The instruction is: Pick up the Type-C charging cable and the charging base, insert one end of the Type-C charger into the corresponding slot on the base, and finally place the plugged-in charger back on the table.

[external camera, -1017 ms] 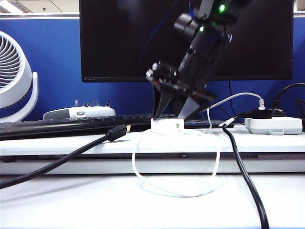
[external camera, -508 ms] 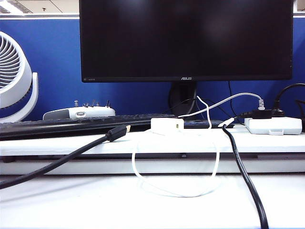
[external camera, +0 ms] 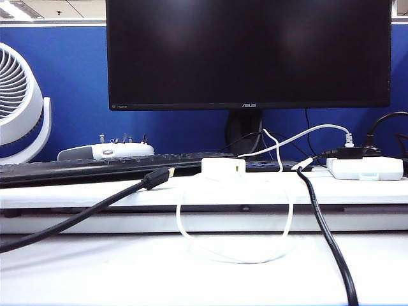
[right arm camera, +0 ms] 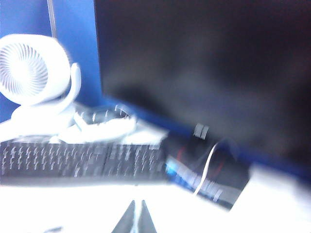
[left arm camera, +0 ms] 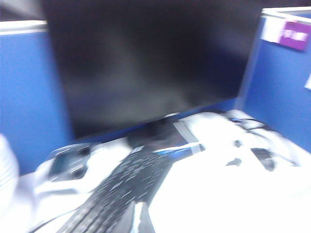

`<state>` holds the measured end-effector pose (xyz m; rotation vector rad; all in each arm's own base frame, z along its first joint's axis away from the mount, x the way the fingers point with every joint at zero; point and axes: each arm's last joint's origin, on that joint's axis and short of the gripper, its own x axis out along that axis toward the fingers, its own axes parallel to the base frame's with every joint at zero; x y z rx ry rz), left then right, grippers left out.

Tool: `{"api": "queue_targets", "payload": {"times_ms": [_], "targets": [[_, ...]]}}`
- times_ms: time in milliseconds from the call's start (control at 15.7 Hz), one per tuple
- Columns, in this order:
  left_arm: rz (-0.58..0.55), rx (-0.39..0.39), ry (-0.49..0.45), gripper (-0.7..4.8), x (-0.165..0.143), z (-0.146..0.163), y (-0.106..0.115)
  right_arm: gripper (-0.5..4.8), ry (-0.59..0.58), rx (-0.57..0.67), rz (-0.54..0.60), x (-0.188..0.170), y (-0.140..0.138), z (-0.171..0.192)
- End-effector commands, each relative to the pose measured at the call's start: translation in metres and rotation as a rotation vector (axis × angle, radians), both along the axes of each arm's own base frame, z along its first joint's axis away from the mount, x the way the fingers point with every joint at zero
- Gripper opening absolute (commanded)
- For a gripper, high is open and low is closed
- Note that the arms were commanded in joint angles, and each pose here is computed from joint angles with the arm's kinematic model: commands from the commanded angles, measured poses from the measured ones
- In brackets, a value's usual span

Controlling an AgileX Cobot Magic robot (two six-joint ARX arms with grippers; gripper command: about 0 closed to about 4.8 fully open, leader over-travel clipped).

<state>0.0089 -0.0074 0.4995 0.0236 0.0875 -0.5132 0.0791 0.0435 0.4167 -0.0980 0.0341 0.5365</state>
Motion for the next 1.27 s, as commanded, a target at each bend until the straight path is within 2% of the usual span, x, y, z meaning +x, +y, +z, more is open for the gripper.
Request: {"api": "queue_targets", "payload": {"times_ms": [64, 127, 254, 445, 635, 826, 1017, 1271], "targets": [[0.065, -0.013, -0.012, -0.05, -0.037, -0.032, 0.017, -0.02, -0.031, 0.085, 0.005, -0.009, -0.004, -0.067], [0.077, -0.031, -0.025, -0.05, -0.053, -0.057, 0.024, -0.02, -0.004, 0.071, -0.005, -0.013, -0.007, -0.114], [0.084, -0.032, -0.014, -0.05, -0.056, -0.086, 0.026, -0.02, 0.049, 0.090, -0.016, -0.018, -0.010, -0.155], [0.078, -0.045, 0.015, -0.05, -0.027, -0.125, 0.014, -0.02, 0.114, 0.093, -0.059, -0.016, -0.010, -0.199], [0.078, -0.047, 0.007, -0.05, 0.021, -0.160, -0.007, -0.02, 0.182, 0.109, -0.099, -0.008, -0.007, -0.221], [0.085, -0.087, -0.001, -0.05, 0.063, -0.215, -0.024, -0.02, 0.228, 0.089, -0.147, -0.004, -0.006, -0.240], [0.119, -0.182, 0.091, -0.05, 0.080, -0.258, -0.030, -0.01, 0.296, 0.071, -0.159, 0.000, -0.004, -0.261], [0.174, -0.142, 0.152, -0.05, 0.089, -0.300, -0.032, -0.01, 0.301, 0.060, -0.196, 0.001, -0.005, -0.267]]}}
